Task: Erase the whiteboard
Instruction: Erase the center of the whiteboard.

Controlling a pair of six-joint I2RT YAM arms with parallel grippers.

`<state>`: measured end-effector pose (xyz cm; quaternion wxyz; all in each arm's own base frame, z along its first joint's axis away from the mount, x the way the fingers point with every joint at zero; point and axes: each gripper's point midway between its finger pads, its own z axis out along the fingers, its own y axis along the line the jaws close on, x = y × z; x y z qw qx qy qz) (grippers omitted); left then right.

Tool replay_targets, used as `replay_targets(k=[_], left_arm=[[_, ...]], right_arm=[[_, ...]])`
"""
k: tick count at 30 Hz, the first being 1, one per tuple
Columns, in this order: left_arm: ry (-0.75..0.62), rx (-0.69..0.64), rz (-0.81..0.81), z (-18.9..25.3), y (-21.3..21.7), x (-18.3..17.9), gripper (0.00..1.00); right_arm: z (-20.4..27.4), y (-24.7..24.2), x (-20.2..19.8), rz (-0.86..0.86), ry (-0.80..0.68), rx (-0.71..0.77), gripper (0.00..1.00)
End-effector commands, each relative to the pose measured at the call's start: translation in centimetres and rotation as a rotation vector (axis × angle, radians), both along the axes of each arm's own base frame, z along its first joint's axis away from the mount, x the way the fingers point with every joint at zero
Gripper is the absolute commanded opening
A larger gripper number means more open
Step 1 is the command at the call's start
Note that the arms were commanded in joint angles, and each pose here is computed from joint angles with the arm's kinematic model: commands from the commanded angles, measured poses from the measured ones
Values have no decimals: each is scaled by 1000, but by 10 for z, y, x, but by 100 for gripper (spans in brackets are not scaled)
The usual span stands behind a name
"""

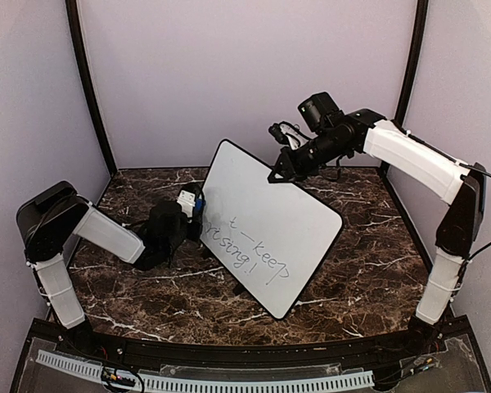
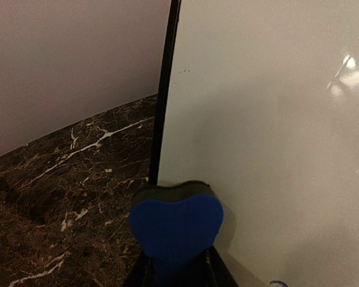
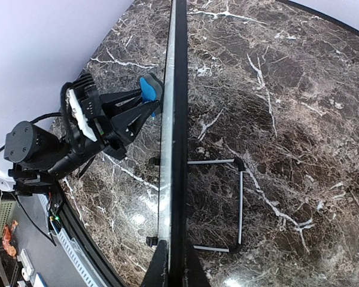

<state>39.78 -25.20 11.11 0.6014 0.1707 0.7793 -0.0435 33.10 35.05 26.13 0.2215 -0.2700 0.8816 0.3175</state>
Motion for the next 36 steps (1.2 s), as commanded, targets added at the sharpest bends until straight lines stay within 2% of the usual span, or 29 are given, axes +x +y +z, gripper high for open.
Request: replay_targets(k=[1, 6, 15, 27, 36], left_arm=[[97, 74, -37, -33, -5, -5, 0], [97, 7, -166, -28, -32, -18, 0], [10, 30, -353, -3, -89, -56, 0], [-15, -23, -480, 24, -120, -85, 0], [8, -26, -556, 18, -141, -111, 0]], right_arm=[[-22, 12, -26, 166, -26, -64, 0], [-21, 11, -27, 164, -25, -66, 0], [-22, 12, -26, 162, -23, -65, 0], [-22, 13, -25, 165, -24, -65, 0], [-20, 13, -25, 168, -27, -65, 0]])
